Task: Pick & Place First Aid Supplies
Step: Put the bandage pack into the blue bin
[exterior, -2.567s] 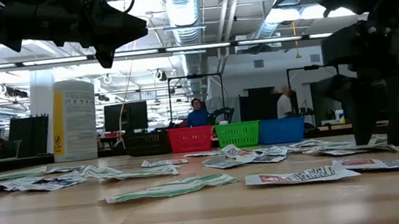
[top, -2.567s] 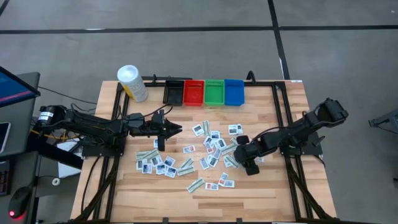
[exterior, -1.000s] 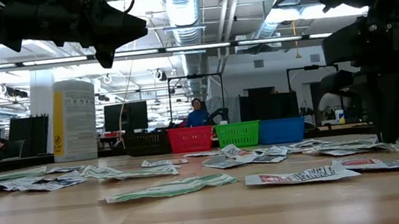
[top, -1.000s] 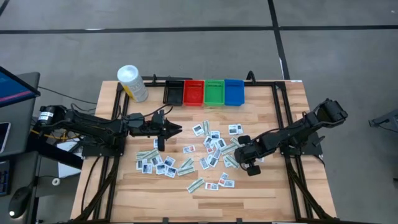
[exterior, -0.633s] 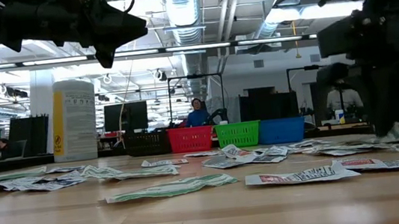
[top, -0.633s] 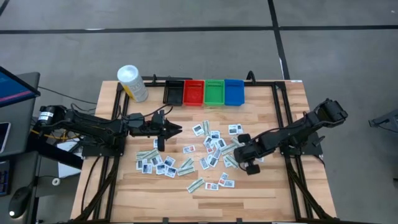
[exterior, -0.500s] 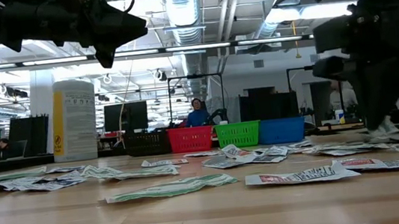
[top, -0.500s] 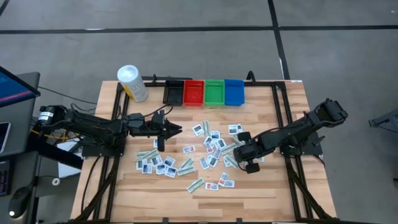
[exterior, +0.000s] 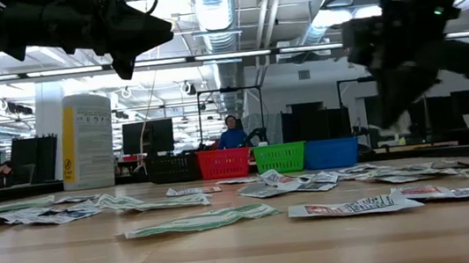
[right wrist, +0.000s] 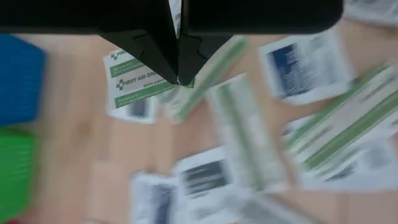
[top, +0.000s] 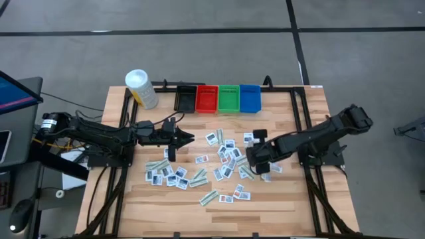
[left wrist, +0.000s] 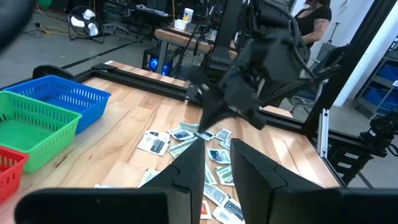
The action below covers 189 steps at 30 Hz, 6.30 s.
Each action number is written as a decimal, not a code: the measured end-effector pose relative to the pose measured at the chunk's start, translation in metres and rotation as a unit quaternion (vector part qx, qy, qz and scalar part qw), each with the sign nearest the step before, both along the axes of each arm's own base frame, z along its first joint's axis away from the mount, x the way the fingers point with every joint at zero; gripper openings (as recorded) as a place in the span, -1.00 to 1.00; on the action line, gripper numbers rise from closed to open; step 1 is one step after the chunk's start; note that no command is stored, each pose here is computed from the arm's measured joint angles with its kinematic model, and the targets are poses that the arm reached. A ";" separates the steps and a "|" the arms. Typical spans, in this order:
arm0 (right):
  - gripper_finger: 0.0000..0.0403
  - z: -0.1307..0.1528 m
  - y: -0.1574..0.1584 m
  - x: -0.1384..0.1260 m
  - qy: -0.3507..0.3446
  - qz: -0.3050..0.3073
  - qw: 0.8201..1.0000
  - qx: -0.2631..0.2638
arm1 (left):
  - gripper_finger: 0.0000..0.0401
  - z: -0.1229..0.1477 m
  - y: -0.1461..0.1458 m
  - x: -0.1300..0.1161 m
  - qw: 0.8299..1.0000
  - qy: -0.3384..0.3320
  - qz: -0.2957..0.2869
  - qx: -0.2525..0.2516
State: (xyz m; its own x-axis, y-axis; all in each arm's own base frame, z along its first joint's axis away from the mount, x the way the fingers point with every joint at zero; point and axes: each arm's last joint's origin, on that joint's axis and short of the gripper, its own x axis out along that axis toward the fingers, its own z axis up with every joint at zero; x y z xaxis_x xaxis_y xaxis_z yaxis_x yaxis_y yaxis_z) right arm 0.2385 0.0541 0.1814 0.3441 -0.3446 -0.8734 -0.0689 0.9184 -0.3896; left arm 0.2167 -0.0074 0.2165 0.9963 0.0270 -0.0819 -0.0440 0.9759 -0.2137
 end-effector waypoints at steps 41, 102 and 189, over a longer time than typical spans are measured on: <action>-0.99 0.017 -0.221 0.004 -0.104 -0.136 0.980 -0.102 | -0.62 0.002 0.056 -0.006 0.989 -0.007 0.148 0.006; 0.06 0.014 -0.140 0.045 -0.139 0.053 0.988 -0.026 | -0.62 0.001 0.055 -0.005 0.985 -0.017 0.168 -0.048; -0.44 -0.048 -0.041 -0.005 0.041 -0.110 0.980 0.159 | -0.62 0.000 0.002 0.000 0.997 -0.006 0.046 -0.063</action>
State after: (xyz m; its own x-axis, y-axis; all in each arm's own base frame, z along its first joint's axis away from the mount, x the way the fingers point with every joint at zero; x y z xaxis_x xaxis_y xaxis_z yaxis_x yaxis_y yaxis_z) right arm 0.2338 0.0130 0.1331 0.2150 -0.1091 -0.9705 0.1261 0.9885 -0.0832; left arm 0.2166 -0.0058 0.2168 0.9910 0.1085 -0.0789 -0.1289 0.9331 -0.3356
